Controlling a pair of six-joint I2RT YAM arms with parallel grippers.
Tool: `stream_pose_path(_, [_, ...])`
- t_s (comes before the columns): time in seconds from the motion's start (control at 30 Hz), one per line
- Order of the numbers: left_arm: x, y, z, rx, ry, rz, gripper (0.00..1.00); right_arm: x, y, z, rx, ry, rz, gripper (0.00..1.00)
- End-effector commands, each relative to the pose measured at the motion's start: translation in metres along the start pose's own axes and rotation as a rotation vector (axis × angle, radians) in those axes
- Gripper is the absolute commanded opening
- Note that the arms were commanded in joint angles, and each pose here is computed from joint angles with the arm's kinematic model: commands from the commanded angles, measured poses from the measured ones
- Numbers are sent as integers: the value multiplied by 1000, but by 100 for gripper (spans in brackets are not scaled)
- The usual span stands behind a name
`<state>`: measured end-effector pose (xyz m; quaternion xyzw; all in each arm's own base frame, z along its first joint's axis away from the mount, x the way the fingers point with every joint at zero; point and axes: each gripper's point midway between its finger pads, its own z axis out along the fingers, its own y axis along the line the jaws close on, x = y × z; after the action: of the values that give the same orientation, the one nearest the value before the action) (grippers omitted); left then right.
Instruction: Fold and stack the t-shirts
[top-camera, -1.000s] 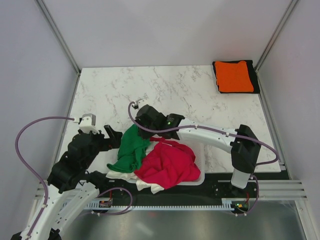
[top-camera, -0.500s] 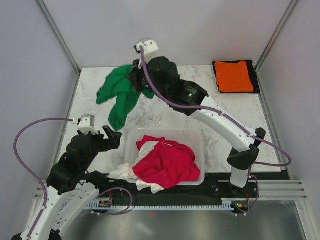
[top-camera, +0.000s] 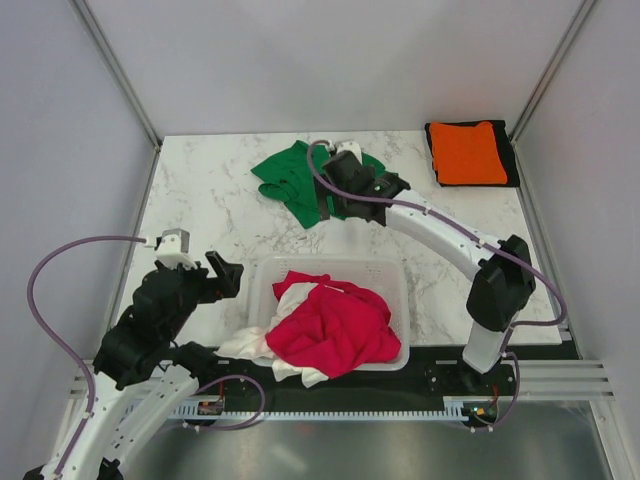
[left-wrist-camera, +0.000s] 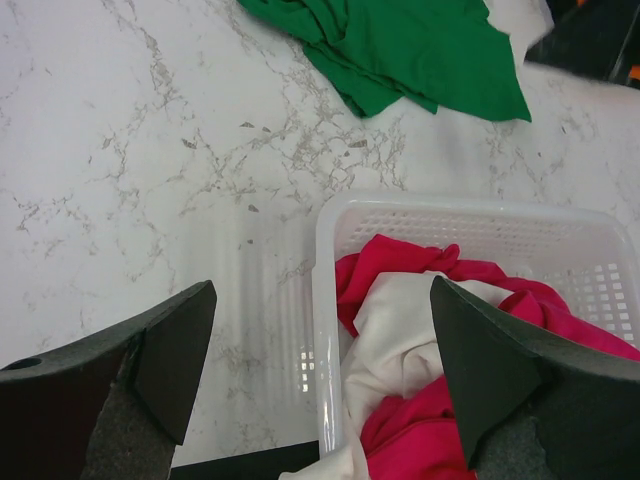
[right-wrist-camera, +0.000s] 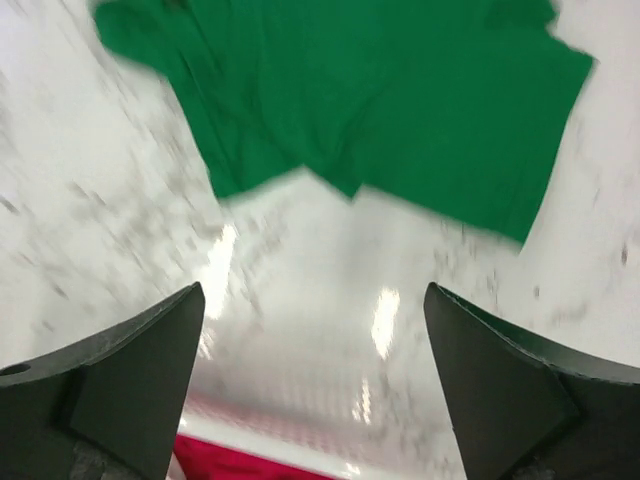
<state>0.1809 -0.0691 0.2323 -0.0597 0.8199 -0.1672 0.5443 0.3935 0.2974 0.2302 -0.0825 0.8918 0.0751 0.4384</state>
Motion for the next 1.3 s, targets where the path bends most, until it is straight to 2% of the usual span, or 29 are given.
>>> stream_pose_path(0.0, [-9,1,5,-17,-34,10,94,7,-7,-56,-72,-23,71,98])
stream_pose_path(0.1, [-8,1,7,-17,-26,15,94,40,0,-74,-203,48,41,98])
stream_pose_path(0.17, [-8,0,7,-17,-26,15,94,71,-6,-78,-216,133,18,98])
stream_pose_path(0.23, [-7,1,7,-17,-26,15,94,98,-32,-81,-94,224,-3,98])
stream_pose_path(0.4, [-7,1,7,-20,-24,15,93,123,-80,-96,124,252,53,98])
stream_pose_path(0.5, [-7,1,8,-21,-22,15,93,146,-87,-98,150,296,82,98])
stream_pose_path(0.67, [-6,1,9,-24,-16,15,93,199,-101,-94,232,437,103,98])
stream_pose_path(0.8, [-5,1,9,-23,-16,14,92,229,-112,-89,275,474,102,98])
stream_pose_path(0.83, [-6,1,9,-23,-18,14,92,231,-114,-88,279,472,110,94])
stream_pose_path(0.87, [-6,1,9,-24,-16,14,92,232,-116,-88,284,467,116,76])
stream_pose_path(0.93, [-5,1,9,-24,-13,15,92,234,-118,-85,286,451,162,55])
stream_pose_path(0.97, [-5,1,10,-25,-12,15,92,233,-120,-84,288,439,183,33])
stream_pose_path(1.07, [-4,1,10,-24,-6,16,92,224,-129,-86,302,395,264,3])
stream_pose_path(1.1, [-4,1,10,-23,-8,16,92,219,-137,-89,317,374,298,0])
stream_pose_path(1.27, [-4,0,11,-23,-6,16,92,200,-175,-102,372,303,451,0])
